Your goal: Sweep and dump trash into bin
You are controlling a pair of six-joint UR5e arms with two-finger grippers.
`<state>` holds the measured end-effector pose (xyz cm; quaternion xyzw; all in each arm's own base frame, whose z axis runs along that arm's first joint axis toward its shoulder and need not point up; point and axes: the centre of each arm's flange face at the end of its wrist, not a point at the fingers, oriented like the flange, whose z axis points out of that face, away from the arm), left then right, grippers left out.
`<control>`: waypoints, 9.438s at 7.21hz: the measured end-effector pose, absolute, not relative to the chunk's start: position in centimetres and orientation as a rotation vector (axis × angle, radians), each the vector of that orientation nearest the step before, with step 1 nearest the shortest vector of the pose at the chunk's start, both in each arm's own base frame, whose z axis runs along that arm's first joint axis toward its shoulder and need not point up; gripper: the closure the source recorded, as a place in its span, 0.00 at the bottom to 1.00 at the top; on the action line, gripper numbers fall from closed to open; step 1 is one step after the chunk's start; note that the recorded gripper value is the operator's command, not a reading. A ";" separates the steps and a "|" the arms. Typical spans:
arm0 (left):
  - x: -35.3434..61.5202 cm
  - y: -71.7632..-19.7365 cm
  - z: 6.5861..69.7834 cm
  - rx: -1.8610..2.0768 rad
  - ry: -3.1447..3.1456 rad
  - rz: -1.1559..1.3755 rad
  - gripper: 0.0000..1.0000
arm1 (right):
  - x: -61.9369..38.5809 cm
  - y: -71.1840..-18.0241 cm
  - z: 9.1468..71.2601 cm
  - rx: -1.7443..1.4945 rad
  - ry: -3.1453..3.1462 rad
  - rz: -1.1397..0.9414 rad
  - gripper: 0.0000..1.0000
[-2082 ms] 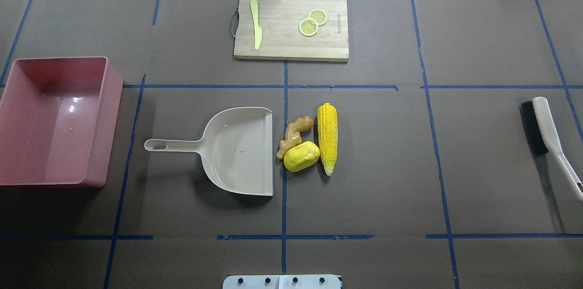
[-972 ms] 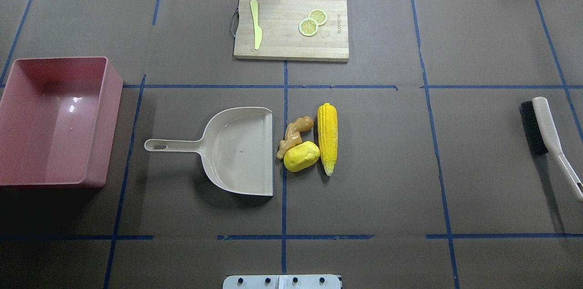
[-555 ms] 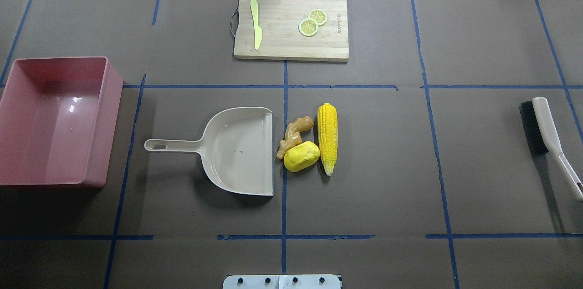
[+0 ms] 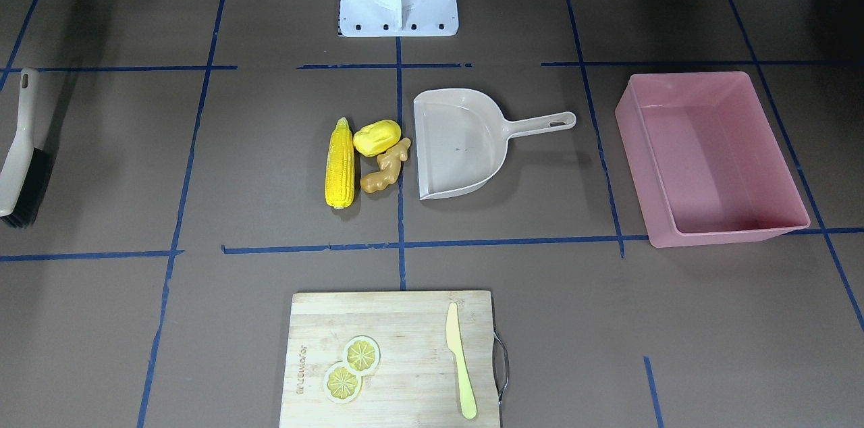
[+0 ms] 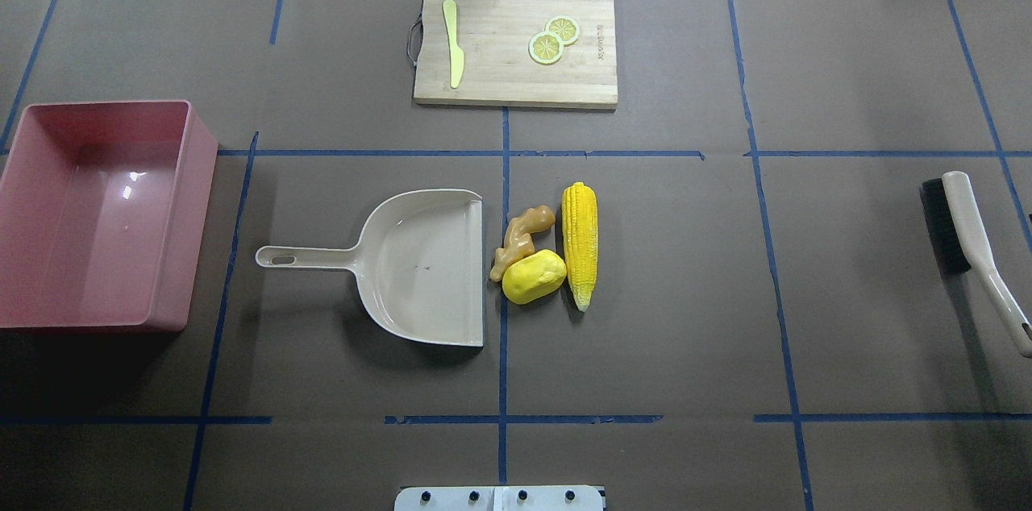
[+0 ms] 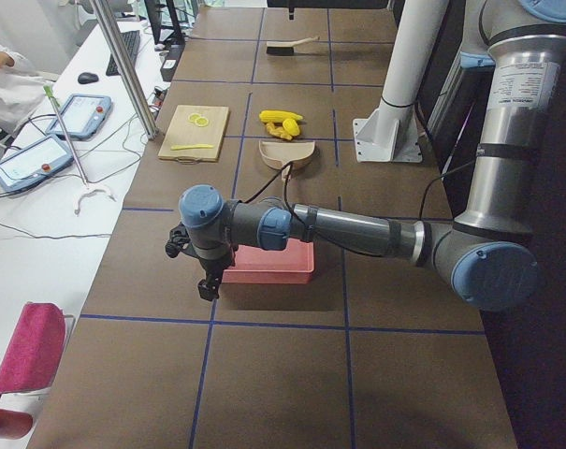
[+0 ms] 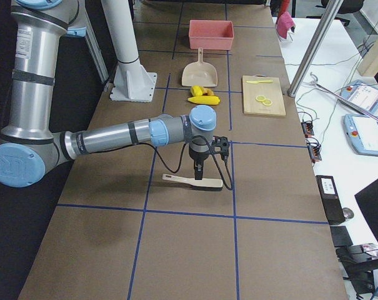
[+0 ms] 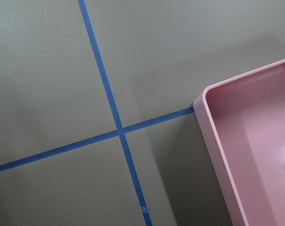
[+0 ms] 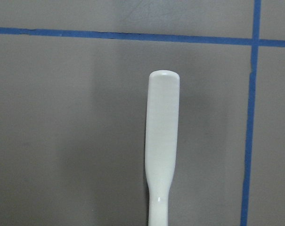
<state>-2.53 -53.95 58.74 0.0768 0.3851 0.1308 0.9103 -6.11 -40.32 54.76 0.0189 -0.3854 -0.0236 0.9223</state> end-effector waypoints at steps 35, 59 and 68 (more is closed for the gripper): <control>40.5 -40.7 32.2 0.902 0.913 1.236 0.02 | -21.2 -37.1 52.7 0.091 -0.779 -0.138 1.00; 42.6 -41.8 31.0 0.783 0.744 1.442 1.00 | -21.4 -36.9 52.5 0.090 -0.785 -0.147 1.00; 45.6 -43.7 30.8 0.729 0.754 1.376 1.00 | -33.0 -33.1 40.6 0.021 -0.954 -0.024 1.00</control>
